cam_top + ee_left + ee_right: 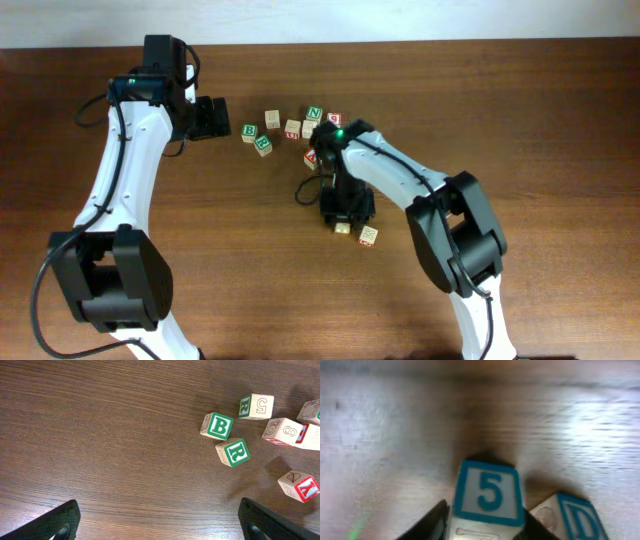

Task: Rotate 3 blocks

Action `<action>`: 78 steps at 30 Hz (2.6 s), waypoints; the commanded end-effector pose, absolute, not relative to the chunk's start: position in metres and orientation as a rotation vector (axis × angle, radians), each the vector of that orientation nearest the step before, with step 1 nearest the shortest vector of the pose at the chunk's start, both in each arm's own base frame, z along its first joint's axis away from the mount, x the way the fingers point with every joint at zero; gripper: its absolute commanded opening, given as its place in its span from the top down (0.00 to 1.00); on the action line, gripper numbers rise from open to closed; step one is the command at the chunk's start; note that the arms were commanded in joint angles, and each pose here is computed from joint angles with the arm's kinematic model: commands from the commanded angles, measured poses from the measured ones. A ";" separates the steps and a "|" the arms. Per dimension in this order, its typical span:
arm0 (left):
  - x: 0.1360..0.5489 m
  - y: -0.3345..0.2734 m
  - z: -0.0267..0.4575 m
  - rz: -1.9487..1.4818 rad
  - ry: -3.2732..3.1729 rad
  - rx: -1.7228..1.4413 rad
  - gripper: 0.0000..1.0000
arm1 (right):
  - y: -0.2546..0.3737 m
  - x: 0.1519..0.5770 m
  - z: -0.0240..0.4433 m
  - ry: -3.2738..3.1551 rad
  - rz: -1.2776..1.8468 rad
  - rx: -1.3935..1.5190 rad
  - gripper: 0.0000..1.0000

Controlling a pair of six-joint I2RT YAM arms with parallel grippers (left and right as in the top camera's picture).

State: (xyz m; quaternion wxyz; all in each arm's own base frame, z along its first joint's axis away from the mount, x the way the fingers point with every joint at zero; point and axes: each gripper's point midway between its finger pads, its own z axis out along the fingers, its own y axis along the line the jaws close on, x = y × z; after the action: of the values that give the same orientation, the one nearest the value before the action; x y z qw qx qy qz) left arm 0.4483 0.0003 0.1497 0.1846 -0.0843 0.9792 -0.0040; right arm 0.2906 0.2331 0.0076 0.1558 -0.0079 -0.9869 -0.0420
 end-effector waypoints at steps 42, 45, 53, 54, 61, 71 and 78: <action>0.453 0.003 0.151 0.002 2.754 -0.226 0.01 | 0.166 0.274 0.006 -3.133 0.048 0.380 0.94; 0.453 0.003 0.151 0.001 2.754 -0.226 0.01 | 0.169 0.275 0.006 -3.130 0.019 0.434 0.96; 0.453 0.005 0.151 0.003 2.754 -0.231 0.01 | 0.182 0.281 0.009 -3.130 -0.068 0.594 0.96; 0.453 0.006 0.151 0.003 2.753 -0.234 0.01 | 0.184 0.282 0.015 -3.127 -0.091 0.588 0.96; 0.453 0.005 0.151 0.003 2.753 -0.232 0.01 | 0.176 0.313 0.058 -3.211 -0.364 0.316 0.96; 0.453 0.005 0.151 0.003 2.753 -0.232 0.01 | 0.186 0.353 0.034 -3.305 -0.385 -0.188 0.96; 0.452 0.005 0.151 0.003 2.754 -0.232 0.01 | 0.174 0.341 0.030 -3.264 -0.278 -0.271 0.96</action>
State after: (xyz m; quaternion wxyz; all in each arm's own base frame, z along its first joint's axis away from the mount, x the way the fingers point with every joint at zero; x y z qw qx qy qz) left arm 0.4476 0.0017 0.1497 0.1833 -0.0858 0.9793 -0.0034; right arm 0.3380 0.1746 0.0279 -0.0662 -0.0722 -0.9909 -0.0928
